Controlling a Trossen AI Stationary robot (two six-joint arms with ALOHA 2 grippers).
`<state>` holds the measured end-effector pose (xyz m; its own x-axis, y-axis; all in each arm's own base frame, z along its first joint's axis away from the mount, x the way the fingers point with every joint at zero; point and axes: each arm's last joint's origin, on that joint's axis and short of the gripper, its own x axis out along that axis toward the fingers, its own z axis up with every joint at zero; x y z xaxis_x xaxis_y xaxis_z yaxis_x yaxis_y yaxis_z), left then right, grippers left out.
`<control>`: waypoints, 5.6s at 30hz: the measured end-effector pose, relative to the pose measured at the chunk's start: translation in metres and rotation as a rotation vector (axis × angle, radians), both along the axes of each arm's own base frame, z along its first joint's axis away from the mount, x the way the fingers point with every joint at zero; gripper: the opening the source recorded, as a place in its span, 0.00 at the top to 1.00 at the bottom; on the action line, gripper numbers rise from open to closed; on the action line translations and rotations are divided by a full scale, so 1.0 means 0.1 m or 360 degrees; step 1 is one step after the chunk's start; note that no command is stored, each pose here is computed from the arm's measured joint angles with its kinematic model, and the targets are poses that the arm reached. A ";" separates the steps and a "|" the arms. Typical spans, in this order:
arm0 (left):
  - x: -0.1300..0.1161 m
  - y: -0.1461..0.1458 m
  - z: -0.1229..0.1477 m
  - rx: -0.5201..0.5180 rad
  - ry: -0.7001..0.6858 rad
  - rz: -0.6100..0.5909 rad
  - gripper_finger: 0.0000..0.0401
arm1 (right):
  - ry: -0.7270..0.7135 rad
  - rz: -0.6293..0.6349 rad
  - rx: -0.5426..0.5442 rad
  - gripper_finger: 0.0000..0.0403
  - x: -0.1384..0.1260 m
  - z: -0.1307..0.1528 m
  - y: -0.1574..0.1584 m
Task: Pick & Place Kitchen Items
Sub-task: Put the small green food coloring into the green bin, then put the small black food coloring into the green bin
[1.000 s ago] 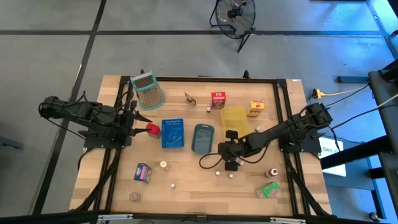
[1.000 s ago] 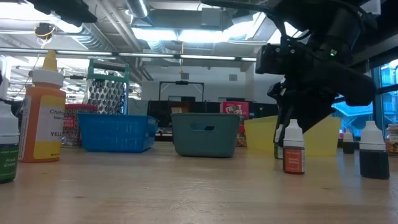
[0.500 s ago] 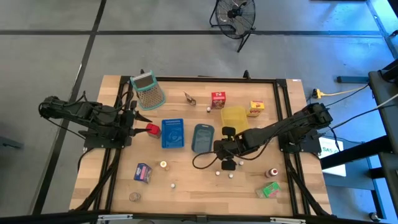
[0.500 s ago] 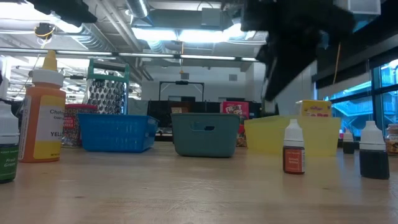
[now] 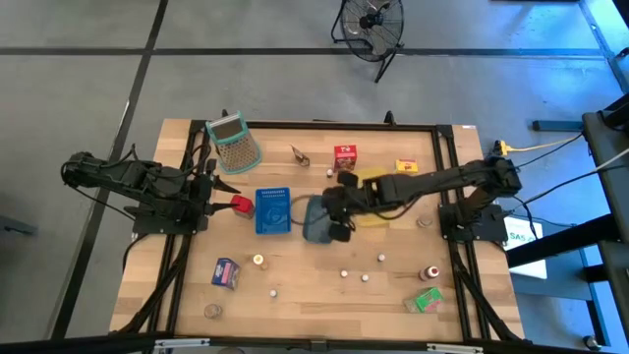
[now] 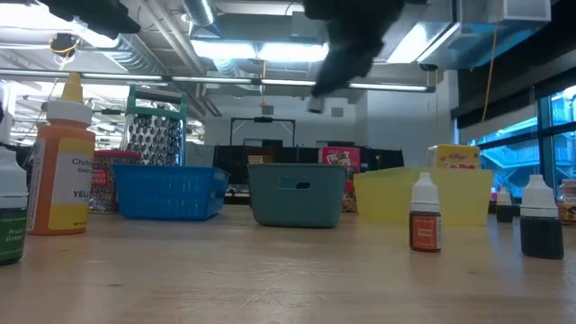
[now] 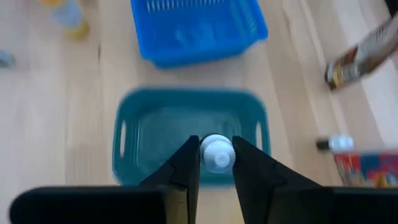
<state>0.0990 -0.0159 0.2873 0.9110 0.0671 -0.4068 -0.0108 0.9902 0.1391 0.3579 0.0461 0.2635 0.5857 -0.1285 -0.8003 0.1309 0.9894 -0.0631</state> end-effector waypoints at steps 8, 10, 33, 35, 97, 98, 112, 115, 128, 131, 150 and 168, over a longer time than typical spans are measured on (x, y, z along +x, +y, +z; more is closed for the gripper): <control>0.00 0.00 0.00 0.0002 0.0006 0.0000 0.62 | -0.0023 0.0058 0.0062 0.80 0.24 -0.24 -0.16; 0.00 0.00 0.00 0.0002 0.0007 0.0000 0.62 | 0.0024 0.0046 0.0060 0.80 0.28 -0.35 -0.19; 0.00 0.00 0.00 0.0002 0.0007 0.0000 0.62 | 0.0183 0.0054 -0.0007 0.81 0.46 -0.85 -0.37; 0.00 0.00 0.00 0.0002 0.0007 0.0000 0.62 | 0.0205 0.0050 -0.0004 0.81 0.45 -0.86 -0.37; 0.03 -0.01 -0.09 0.0005 0.0022 0.0001 0.62 | 0.0432 -0.0272 0.0078 0.81 0.38 -1.13 -0.29; 0.04 -0.01 -0.10 0.0003 0.0014 0.0000 0.62 | 0.0432 -0.0272 0.0078 0.81 0.38 -1.13 -0.29; 0.05 -0.01 -0.13 0.0004 0.0016 0.0000 0.62 | 0.0436 -0.0269 0.0097 0.67 0.38 -1.14 -0.28; 0.05 -0.01 -0.13 0.0004 0.0016 0.0000 0.62 | 0.0429 -0.0279 0.0076 0.64 0.38 -1.14 -0.29; 0.05 -0.01 -0.13 0.0004 0.0016 0.0000 0.62 | 0.0426 -0.0283 0.0070 0.60 0.38 -1.14 -0.29; 0.05 -0.01 -0.13 0.0004 0.0016 0.0000 0.63 | 0.0424 -0.0283 0.0070 0.59 0.38 -1.14 -0.29; 0.05 -0.01 -0.13 0.0004 0.0016 0.0000 0.62 | 0.0310 -0.0325 0.0032 0.59 0.36 -0.93 -0.29; 0.05 -0.01 -0.13 0.0005 0.0017 0.0000 0.62 | 0.0228 -0.0083 -0.0196 0.59 0.52 -0.12 0.09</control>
<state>0.1037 -0.0170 0.2743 0.9067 0.0682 -0.4163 -0.0093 0.9898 0.1420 0.4098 0.0554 0.2511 0.4569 -0.2580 -0.8513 0.1627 0.9651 -0.2051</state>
